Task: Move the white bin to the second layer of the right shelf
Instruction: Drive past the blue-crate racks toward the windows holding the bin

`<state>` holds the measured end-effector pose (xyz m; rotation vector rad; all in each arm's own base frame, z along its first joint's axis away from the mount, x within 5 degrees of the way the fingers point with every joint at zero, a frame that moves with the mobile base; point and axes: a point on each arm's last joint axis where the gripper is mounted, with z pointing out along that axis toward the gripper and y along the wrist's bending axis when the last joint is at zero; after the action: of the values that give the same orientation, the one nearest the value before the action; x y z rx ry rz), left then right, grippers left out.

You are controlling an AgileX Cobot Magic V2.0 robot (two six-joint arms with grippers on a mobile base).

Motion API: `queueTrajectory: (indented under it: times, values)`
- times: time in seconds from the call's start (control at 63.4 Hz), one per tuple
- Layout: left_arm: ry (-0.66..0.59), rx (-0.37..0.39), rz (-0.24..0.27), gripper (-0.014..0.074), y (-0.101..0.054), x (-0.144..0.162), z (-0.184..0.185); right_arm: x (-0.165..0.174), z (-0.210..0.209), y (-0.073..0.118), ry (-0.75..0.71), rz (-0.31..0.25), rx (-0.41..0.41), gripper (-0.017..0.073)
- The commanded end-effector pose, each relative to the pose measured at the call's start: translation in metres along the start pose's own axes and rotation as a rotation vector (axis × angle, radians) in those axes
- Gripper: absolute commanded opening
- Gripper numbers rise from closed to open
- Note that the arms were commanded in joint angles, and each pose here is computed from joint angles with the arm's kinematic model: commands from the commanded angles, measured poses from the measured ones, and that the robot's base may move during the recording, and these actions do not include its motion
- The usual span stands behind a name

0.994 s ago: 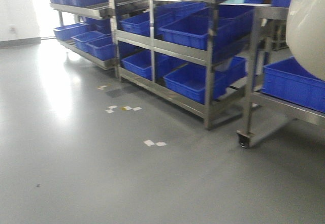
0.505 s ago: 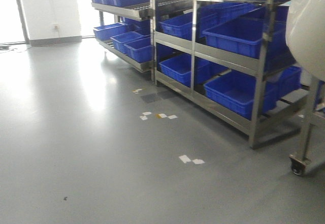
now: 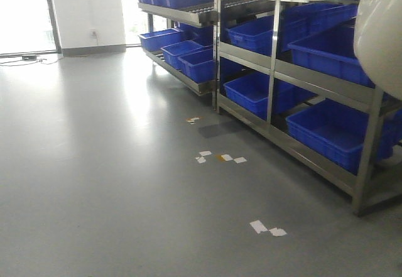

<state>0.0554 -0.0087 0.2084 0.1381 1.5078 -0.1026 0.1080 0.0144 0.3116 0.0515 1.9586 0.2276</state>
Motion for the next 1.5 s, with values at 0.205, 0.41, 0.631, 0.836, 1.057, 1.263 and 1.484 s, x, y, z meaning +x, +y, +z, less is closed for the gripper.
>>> queueTrajectory:
  times: [0.205,0.41,0.631,0.836,1.057,1.263,1.484]
  values:
    - [-0.072,-0.005,-0.011,0.0085,0.0003,0.0022,-0.0005,-0.0184,-0.0050,0.0020,-0.130,0.000,-0.008,0.0056]
    - [-0.072,-0.005,-0.011,0.0085,0.0003,0.0022,-0.0005,-0.0184,-0.0050,0.0020,-0.130,0.000,-0.008,0.0056]
    - [-0.072,-0.005,-0.011,0.0085,0.0003,0.0022,-0.0005,-0.0184,-0.0050,0.0020,-0.130,0.000,-0.008,0.0056]
    - [-0.072,-0.005,-0.011,0.0085,0.0003,0.0022,-0.0005,-0.0184,-0.0050,0.0020,-0.130,0.000,-0.008,0.0056]
    - [-0.072,-0.005,-0.011,0.0085,0.0003,0.0022,-0.0005,-0.0184,-0.0050,0.0020,-0.130,0.000,-0.008,0.0056]
    - [-0.072,-0.005,-0.011,0.0085,0.0003,0.0022,-0.0005,-0.0184,-0.0050,0.0020,-0.130,0.000,-0.008,0.0056]
    - [-0.072,-0.005,-0.011,0.0085,0.0003,0.0022,-0.0005,-0.0184,-0.0050,0.0020,-0.130,0.000,-0.008,0.0056]
